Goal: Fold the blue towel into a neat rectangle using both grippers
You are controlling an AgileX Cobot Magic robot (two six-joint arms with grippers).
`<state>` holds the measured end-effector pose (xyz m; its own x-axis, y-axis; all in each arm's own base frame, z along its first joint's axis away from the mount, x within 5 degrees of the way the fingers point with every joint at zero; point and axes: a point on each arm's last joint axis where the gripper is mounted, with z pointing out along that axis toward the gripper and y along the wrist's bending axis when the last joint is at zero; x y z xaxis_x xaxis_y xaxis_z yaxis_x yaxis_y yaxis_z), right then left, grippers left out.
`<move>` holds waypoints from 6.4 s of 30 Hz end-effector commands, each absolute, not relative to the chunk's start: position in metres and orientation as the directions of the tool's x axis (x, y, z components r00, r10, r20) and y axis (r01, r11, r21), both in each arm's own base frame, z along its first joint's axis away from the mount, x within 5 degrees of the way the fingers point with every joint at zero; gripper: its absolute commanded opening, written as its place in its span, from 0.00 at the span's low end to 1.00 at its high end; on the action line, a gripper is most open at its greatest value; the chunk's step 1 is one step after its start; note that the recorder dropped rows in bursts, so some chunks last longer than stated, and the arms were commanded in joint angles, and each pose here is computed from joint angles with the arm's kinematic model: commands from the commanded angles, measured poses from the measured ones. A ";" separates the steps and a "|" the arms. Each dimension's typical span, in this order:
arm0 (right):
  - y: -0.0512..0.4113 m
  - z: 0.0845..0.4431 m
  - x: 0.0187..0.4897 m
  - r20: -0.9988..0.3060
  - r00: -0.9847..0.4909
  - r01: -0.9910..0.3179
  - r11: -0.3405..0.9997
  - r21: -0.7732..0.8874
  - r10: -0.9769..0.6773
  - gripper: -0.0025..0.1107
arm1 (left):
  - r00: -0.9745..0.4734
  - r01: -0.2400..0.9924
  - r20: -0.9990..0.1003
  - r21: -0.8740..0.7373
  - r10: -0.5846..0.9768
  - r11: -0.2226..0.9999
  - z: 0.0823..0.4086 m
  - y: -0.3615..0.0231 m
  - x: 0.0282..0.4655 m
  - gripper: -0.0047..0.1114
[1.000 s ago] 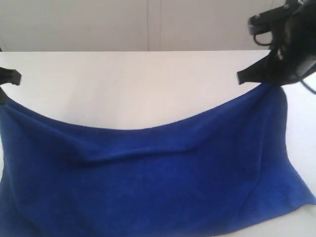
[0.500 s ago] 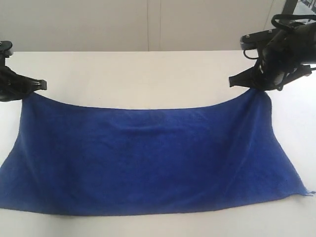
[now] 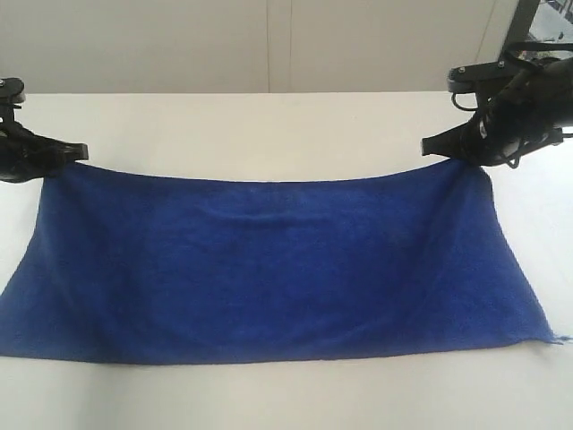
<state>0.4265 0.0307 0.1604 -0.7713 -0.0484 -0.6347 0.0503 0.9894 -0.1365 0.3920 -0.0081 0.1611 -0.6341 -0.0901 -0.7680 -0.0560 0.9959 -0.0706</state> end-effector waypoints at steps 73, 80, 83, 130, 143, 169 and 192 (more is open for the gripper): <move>0.019 0.186 0.431 -0.387 -0.922 0.000 0.999 -0.052 -0.020 0.02 | -0.807 0.189 -0.563 0.036 0.176 0.981 0.205 -0.014 0.361 0.04; 0.019 0.138 0.438 -0.300 -0.953 -0.010 0.998 -0.059 -0.027 0.02 | -0.927 0.201 -0.337 -0.067 0.167 0.977 0.188 -0.019 0.346 0.04; 0.019 0.133 0.437 -0.284 -0.958 -0.010 0.998 -0.060 -0.027 0.02 | -0.949 0.193 -0.272 -0.095 0.161 0.976 0.176 -0.021 0.345 0.04; 0.009 0.205 0.383 -0.237 -0.971 0.018 0.992 -0.127 -0.013 0.02 | -0.970 0.235 -0.090 -0.104 0.226 0.967 0.170 -0.019 0.329 0.04; 0.019 0.182 0.324 -0.136 -0.991 -0.011 1.000 -0.010 -0.013 0.02 | -0.982 0.187 -0.020 -0.180 0.186 0.966 0.175 -0.023 0.287 0.04; 0.014 0.136 0.298 0.020 -0.999 -0.041 0.998 -0.054 -0.040 0.02 | -0.989 0.146 0.010 -0.163 0.150 0.976 0.138 -0.021 0.277 0.04; 0.007 0.135 0.289 0.129 -0.991 -0.057 0.991 -0.122 -0.041 0.02 | -0.989 0.144 0.019 -0.165 0.149 0.976 0.138 -0.021 0.276 0.04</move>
<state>0.2921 0.0101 0.1362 -0.9947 -0.0291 0.0983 -0.0386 0.9945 -0.0971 0.2790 -0.0206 0.1421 -0.9861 0.1658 -0.0067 0.1648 0.9746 -0.1514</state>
